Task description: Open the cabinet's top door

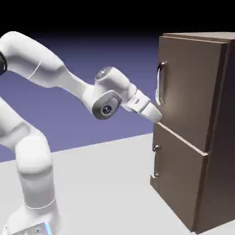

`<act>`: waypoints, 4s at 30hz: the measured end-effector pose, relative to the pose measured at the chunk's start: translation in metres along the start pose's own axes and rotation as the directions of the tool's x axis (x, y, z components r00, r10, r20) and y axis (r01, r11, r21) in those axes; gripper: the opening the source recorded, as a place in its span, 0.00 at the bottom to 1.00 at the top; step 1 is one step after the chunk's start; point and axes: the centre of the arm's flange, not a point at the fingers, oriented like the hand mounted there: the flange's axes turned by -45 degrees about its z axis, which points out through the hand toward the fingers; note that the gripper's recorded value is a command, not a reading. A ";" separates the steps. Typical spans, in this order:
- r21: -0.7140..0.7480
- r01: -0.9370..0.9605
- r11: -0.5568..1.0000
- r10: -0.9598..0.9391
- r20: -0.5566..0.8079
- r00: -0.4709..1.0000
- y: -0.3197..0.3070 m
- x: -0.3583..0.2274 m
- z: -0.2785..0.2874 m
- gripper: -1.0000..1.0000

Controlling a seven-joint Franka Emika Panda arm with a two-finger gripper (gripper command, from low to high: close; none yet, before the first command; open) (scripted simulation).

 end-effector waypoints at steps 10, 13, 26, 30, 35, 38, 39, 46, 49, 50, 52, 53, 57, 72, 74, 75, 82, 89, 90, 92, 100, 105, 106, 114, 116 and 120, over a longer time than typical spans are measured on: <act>-0.011 -0.096 0.995 0.095 -0.079 0.992 0.025 0.011 -0.042 0.50; -0.007 -0.117 0.993 0.116 -0.109 0.987 0.029 0.011 -0.053 0.50; 0.024 -0.165 0.986 0.165 -0.266 0.950 0.030 0.007 -0.090 0.50; 0.032 -0.163 0.986 0.165 -0.325 0.931 0.026 0.005 -0.096 0.50; 0.037 -0.152 0.988 0.154 -0.403 0.902 0.019 0.003 -0.100 0.50; 0.035 -0.141 0.989 0.142 -0.452 0.881 0.014 0.002 -0.101 0.50; 0.033 -0.137 0.990 0.137 -0.469 0.873 0.012 0.002 -0.100 0.50; 0.007 -0.102 0.995 0.086 -0.584 0.807 0.000 0.000 -0.094 0.50; -0.014 -0.085 0.996 0.057 -0.632 0.773 -0.004 0.000 -0.088 0.50; -0.022 -0.079 0.997 0.047 -0.647 0.761 -0.006 0.000 -0.086 0.50; -0.040 -0.069 0.997 0.024 -0.677 0.736 -0.008 0.000 -0.082 0.50; -0.046 -0.065 0.997 0.016 -0.686 0.728 -0.009 0.000 -0.080 0.50; -0.048 -0.064 0.997 0.014 -0.685 0.728 -0.007 0.022 -0.057 0.50; 0.186 0.154 0.970 0.016 -0.686 0.728 0.048 -0.018 -0.097 0.00; 0.221 0.187 0.957 0.016 -0.686 0.728 0.058 -0.025 -0.105 0.00; 0.238 0.203 0.950 0.016 -0.686 0.728 0.063 -0.028 -0.108 0.00; 0.354 0.314 0.881 0.016 -0.686 0.728 0.103 -0.049 -0.129 0.00; 0.476 0.431 0.767 0.016 -0.686 0.728 0.156 -0.067 -0.147 0.00; 0.491 0.446 0.748 0.016 -0.686 0.728 0.163 -0.068 -0.149 0.00; 0.520 0.474 0.711 0.016 -0.686 0.728 0.179 -0.072 -0.152 0.00; 0.617 0.570 0.542 0.016 -0.686 0.728 0.240 -0.079 -0.158 0.00; 0.664 0.617 0.423 0.016 -0.686 0.728 0.279 -0.079 -0.157 0.00; 0.672 0.624 0.399 0.016 -0.686 0.728 0.286 -0.078 -0.156 0.00; 0.714 0.668 0.211 0.016 -0.686 0.728 0.341 -0.071 -0.146 0.00; 0.719 0.674 0.166 0.016 -0.686 0.728 0.354 -0.068 -0.143 0.00; 0.726 0.683 0.081 0.017 -0.686 0.728 0.376 -0.061 -0.136 0.00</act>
